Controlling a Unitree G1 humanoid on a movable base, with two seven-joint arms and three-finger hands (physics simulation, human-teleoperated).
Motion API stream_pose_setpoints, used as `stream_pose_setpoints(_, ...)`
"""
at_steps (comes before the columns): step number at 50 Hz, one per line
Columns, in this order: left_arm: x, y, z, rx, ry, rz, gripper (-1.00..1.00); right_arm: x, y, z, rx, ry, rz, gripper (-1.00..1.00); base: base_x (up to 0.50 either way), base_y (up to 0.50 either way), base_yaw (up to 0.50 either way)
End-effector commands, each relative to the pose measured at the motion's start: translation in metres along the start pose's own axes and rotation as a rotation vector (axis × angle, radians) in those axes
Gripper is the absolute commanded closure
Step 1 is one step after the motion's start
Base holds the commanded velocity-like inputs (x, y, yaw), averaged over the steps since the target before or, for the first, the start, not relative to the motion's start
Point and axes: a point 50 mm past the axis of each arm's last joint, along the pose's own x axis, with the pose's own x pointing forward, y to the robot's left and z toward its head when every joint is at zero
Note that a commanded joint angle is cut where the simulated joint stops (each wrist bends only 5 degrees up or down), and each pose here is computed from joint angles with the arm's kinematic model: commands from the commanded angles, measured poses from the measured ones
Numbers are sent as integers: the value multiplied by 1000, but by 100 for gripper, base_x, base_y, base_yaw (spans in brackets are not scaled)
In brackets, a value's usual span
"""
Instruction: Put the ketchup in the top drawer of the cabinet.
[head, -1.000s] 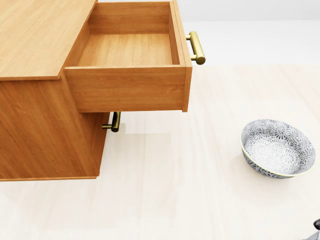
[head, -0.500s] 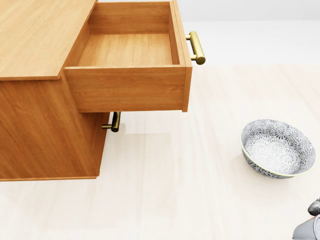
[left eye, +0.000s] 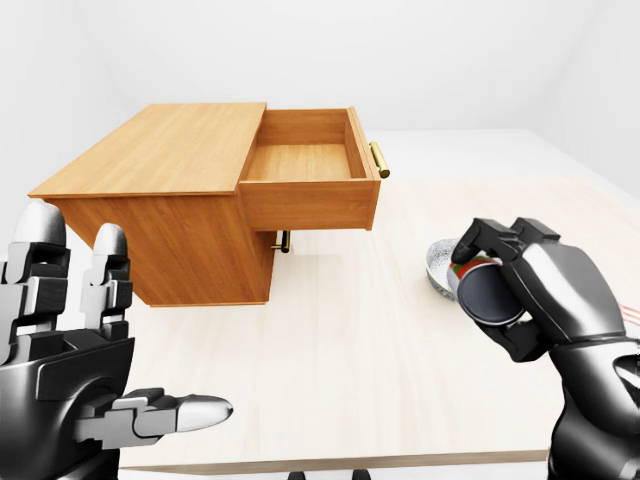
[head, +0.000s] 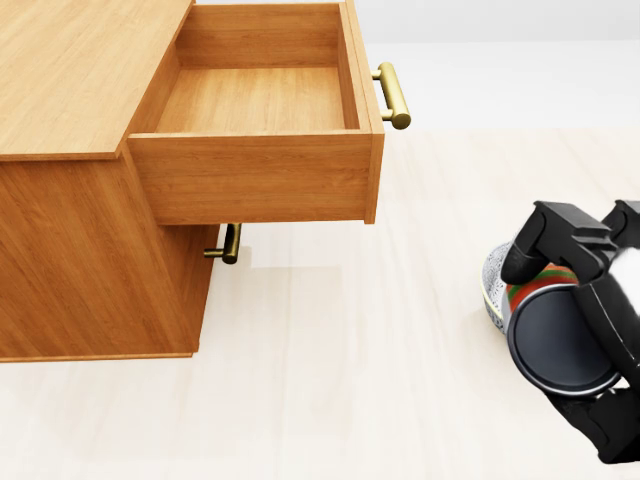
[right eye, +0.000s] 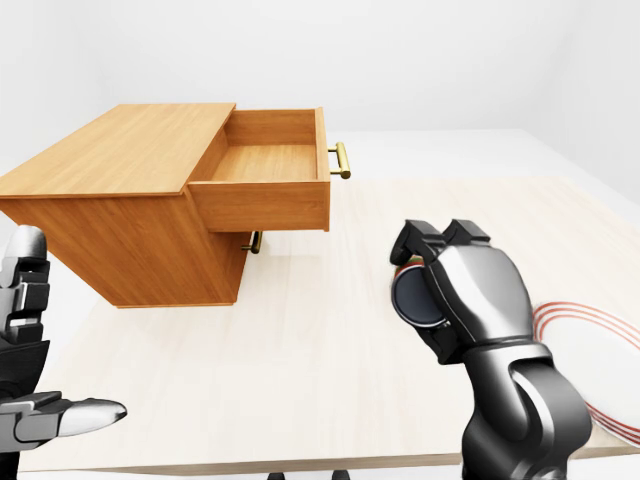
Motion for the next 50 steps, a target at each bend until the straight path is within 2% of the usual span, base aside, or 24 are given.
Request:
stream_pose_setpoints(1, 0, 1, 0, -4, 4, 1, -100, 4, -31, 62, -137, -171, -247, 100, 0, 0, 0)
stream_pose_setpoints(3, 1, 1, 1, -5, -1, 2, -100, 5, -35, 71, -162, -166, -294, 100, 0, 0, 0)
stream_pose_setpoints(14, 1, 1, 1, -5, -1, 3, -100, -3, -37, 101, -192, -269, -353, 100, 0, 0, 0)
stream_pose_setpoints(32, 0, 0, 0, -2, -1, 0, -100, -7, -43, 117, 85, -122, -402, 100, 0, 0, 0)
stream_pose_setpoints(39, 0, 1, 1, -3, -3, 1, -100, -12, -43, 127, 46, -132, -403, 100, 0, 0, 0)
stream_pose_setpoints(50, 0, 0, -1, -5, 9, -4, -100, -24, -51, 155, 1, -239, -474, 100, 0, 0, 0)
